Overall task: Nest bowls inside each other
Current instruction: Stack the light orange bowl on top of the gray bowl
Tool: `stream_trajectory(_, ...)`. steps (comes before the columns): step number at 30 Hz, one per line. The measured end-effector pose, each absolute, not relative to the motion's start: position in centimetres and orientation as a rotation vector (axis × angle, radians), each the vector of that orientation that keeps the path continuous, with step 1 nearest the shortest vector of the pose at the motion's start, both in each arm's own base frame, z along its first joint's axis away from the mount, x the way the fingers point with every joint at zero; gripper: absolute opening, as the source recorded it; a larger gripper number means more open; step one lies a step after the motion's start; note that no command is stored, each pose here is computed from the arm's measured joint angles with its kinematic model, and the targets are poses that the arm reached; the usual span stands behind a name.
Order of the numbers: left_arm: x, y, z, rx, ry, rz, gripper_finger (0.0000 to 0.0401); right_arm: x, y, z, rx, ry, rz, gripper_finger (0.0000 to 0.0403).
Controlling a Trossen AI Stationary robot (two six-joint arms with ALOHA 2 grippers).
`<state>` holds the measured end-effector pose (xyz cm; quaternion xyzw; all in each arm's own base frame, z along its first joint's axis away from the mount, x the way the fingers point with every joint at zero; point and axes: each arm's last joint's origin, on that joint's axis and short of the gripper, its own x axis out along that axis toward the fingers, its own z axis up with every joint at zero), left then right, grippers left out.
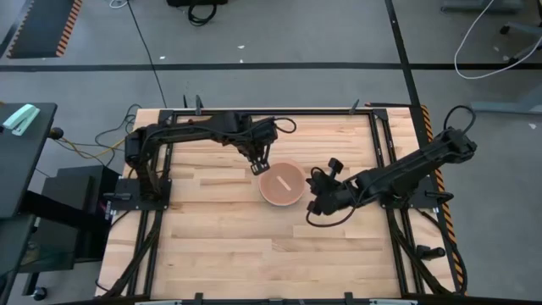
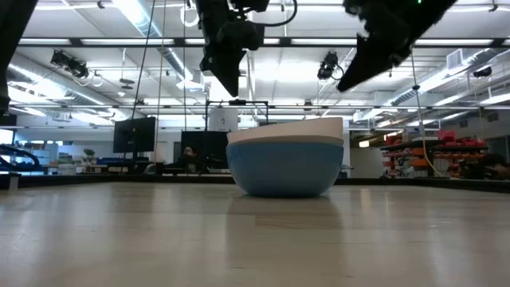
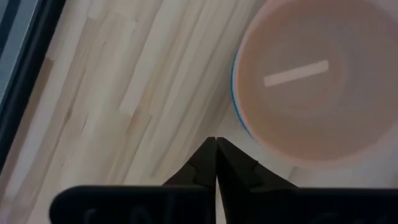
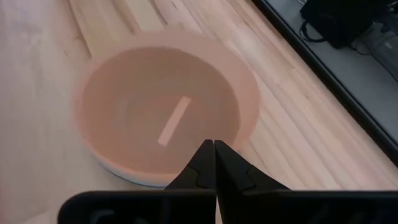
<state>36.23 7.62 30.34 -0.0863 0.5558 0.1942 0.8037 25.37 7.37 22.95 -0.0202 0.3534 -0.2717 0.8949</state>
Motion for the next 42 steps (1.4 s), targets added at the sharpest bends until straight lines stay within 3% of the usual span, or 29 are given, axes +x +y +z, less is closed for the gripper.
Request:
stream_trajectory(5, 36.1, 7.7, 30.5, -0.180, 1.190, 0.429, 0.0007, 25.5, 6.7, 21.2, -0.054, 0.695, -0.554, 0.0000)
stream_trajectory(13, 36.1, 7.8, 30.5, -0.183, 1.181, 0.431, 0.0038, 25.3, 5.6, 19.2, -0.035, 0.665, -0.543, 0.0000)
stream_trajectory(18, 36.1, 7.8, 30.5, -0.188, 1.180, 0.435, 0.0037, 25.2, 5.1, 18.6, 0.005, 0.683, -0.527, 0.0000)
stream_trajectory(29, 36.1, 7.8, 30.5, -0.192, 1.179, 0.437, 0.0010, 25.2, 5.2, 18.5, 0.038, 0.681, -0.515, 0.0000)
stream_trajectory(42, 36.1, 7.8, 30.5, -0.192, 1.180, 0.437, 0.0033, 25.4, 5.1, 18.5, 0.068, 0.674, -0.502, 0.0000)
